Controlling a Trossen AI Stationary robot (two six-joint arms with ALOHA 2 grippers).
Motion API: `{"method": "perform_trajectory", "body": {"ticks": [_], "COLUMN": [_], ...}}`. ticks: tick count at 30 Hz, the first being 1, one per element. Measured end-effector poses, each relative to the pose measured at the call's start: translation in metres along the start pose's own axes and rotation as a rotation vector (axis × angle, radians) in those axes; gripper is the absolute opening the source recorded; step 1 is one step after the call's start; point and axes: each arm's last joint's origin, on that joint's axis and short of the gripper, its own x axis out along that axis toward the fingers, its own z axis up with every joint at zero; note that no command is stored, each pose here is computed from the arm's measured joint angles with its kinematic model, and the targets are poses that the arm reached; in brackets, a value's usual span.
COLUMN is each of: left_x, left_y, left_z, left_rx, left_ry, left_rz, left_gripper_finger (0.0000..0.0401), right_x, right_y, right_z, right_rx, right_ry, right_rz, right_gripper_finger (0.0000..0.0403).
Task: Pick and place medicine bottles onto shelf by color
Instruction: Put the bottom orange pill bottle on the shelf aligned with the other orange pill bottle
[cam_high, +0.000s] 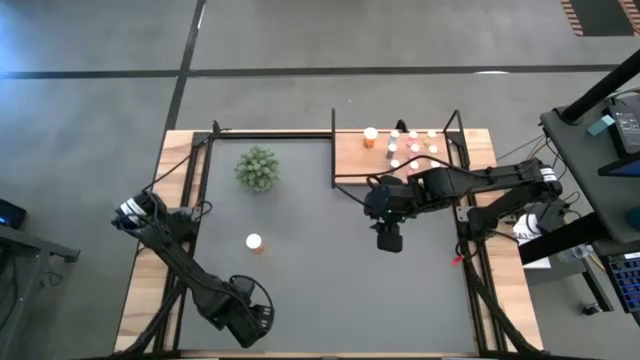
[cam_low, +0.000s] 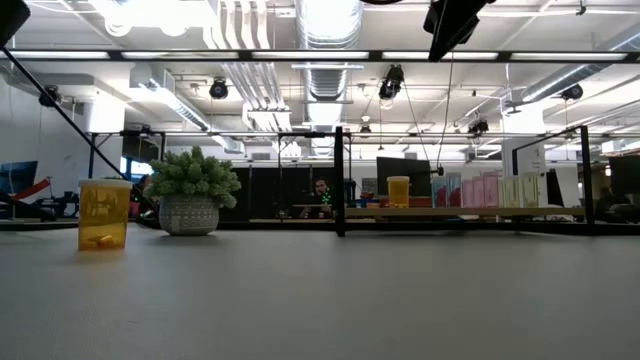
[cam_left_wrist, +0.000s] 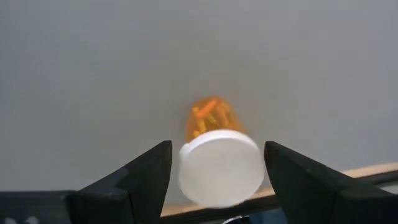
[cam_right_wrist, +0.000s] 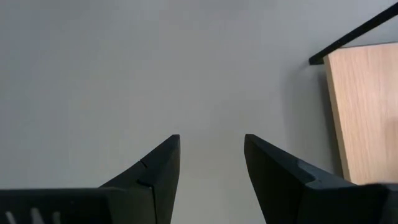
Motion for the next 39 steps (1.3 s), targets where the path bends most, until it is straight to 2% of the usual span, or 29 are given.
{"method": "perform_trajectory", "body": {"ticks": [9,17,20,24,30,39], "left_x": [0.011,0.008,0.003,-0.01,-0.036,-0.075], "left_y": [-0.004,-0.005,-0.006,-0.009,-0.016,-0.036], "left_z": [-0.004,-0.004,-0.005,0.001,0.023,0.089], "left_rx": [0.002,0.01,0.01,0.001,0.049,0.163], "left_ry": [0.025,0.03,0.037,0.049,-0.005,-0.182], "left_rz": [0.017,0.01,-0.007,-0.047,-0.166,-0.356], "left_gripper_finger": [0.0237,0.0184,0.0186,0.021,0.0207,0.0194], "right_x": [0.0,0.0,0.0,0.0,-0.003,-0.028], "right_y": [0.0,0.0,0.0,0.001,-0.001,-0.003], "right_z": [0.001,0.001,0.002,0.005,0.006,0.002], "right_rx": [-0.011,-0.008,-0.004,-0.005,-0.065,-0.132], "right_ry": [-0.013,-0.015,-0.022,-0.054,-0.076,-0.187], "right_rz": [0.003,0.003,0.005,0.01,-0.039,-0.028], "right_gripper_finger": [0.0169,0.0169,0.0169,0.0169,0.0169,0.0169]}}
